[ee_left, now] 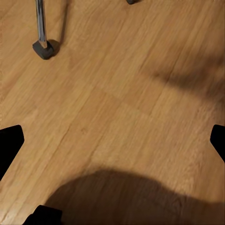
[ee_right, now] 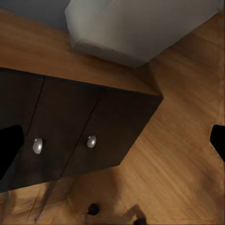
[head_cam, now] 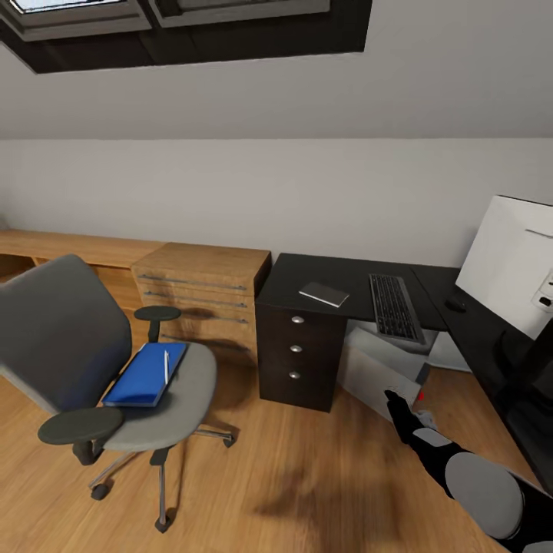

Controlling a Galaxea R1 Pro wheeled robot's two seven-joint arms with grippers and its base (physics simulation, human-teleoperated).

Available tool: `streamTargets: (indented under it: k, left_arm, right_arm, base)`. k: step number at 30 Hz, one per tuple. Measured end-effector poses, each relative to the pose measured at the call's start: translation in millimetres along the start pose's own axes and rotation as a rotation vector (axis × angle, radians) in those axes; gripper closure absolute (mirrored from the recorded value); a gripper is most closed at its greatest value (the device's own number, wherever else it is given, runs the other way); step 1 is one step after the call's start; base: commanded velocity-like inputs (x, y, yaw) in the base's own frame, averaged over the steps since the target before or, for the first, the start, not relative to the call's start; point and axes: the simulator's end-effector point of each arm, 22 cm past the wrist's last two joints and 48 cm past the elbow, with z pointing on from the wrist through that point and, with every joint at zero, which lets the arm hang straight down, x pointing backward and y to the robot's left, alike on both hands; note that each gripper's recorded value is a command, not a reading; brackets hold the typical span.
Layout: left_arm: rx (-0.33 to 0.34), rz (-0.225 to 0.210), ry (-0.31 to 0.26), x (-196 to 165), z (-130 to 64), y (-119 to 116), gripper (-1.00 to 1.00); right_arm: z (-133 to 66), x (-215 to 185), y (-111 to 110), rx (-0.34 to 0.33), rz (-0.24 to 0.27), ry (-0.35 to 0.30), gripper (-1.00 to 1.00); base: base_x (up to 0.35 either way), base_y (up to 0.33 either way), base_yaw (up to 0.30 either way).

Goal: In the bedroom, organize the workspace by keeping the computer under the desk, ensuring the monitor is on the desk, placing the keyboard on the desk next to the monitor, placing the mouse on the desk next to the keyboard, moving the folder from the swivel chair onto the desk next to the mouse, stacking the notebook on top of the folder with the pen on top of the notebook, and positioning the swivel chair next to the desk.

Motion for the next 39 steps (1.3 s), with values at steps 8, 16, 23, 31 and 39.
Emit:
streamTargets:
  k: [8, 16, 23, 31, 39]
  left_arm:
    - [-0.005, -0.003, -0.001, -10, -10.3, 1, -1.0]
    - [-0.009, -0.006, -0.002, -19, -20.7, 1, -1.0]
    - [-0.01, -0.005, 0.001, -26, -29.7, 0, -1.0]
    - [-0.009, -0.002, 0.016, -30, -40.1, -2, -1.0]
    - [-0.012, 0.002, 0.04, -28, -52.2, -2, -1.0]
  right_arm:
    - [-19.0, 48, -43, 0.141, -0.069, 0.032, -1.0]
    - [-38.0, 76, -55, 0.147, -0.329, 0.052, -1.0]
    - [-52.3, 91, -61, 0.124, -0.557, 0.104, -1.0]
    - [-74.8, 106, -87, 0.122, -0.754, 0.178, -1.0]
    - [-107.5, 122, -133, 0.187, -0.788, 0.236, -1.0]
  base:
    - [0.0, 0.0, 0.0]
    - [0.0, 0.0, 0.0]
    - [0.0, 0.0, 0.0]
    - [0.0, 0.0, 0.0]
    - [0.0, 0.0, 0.0]
